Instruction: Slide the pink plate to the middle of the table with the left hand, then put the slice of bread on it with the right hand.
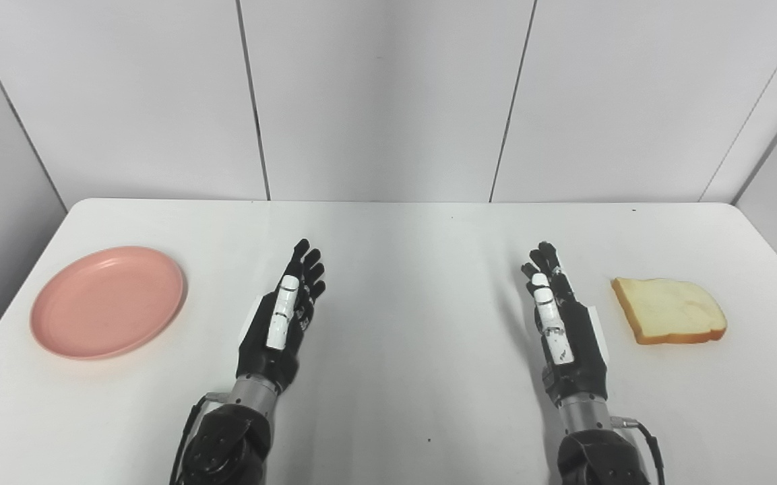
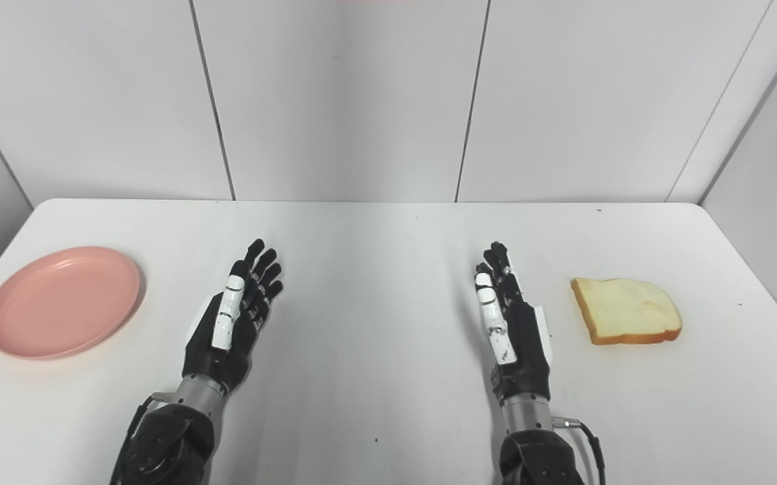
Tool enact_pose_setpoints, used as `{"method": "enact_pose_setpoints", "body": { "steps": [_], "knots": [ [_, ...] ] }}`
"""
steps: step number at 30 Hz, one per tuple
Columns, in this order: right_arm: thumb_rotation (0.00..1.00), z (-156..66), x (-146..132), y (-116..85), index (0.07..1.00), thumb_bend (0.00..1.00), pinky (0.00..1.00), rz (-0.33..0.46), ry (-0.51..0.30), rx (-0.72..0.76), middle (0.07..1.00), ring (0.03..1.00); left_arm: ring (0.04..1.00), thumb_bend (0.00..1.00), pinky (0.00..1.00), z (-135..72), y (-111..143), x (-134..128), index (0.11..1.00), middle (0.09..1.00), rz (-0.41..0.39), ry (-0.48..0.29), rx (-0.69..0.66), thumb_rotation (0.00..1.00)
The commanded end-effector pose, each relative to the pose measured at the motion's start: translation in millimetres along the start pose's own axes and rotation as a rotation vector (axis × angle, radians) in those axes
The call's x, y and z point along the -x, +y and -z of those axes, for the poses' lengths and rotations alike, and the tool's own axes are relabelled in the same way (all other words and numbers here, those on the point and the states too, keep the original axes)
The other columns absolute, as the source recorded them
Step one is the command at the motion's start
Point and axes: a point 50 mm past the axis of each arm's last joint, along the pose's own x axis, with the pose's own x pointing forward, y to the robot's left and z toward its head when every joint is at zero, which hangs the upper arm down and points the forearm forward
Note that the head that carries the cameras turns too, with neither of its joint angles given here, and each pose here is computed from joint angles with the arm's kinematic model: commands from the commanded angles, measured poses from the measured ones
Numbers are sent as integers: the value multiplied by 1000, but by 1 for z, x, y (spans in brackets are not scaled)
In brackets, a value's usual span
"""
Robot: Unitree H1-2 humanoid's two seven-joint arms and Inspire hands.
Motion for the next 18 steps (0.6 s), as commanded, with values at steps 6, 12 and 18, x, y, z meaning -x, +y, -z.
{"method": "enact_pose_setpoints", "body": {
  "steps": [6, 12, 18],
  "knots": [
    [853, -15, -12, 7, 973, 608, 1000, -88, -9, 6, 955, 951, 1000, 683, 1000, -15, -9, -7, 1000, 1000, -5, -81, -16, 932],
    [856, -16, -12, 7, 975, 574, 988, -136, 5, -4, 957, 956, 1000, 678, 1000, -16, -11, -5, 1000, 1000, -38, -92, -45, 971],
    [847, -15, -13, 6, 975, 573, 982, -143, 17, -13, 959, 959, 1000, 656, 1000, -16, -14, -5, 1000, 1000, -61, -80, -59, 994]
  ]
}}
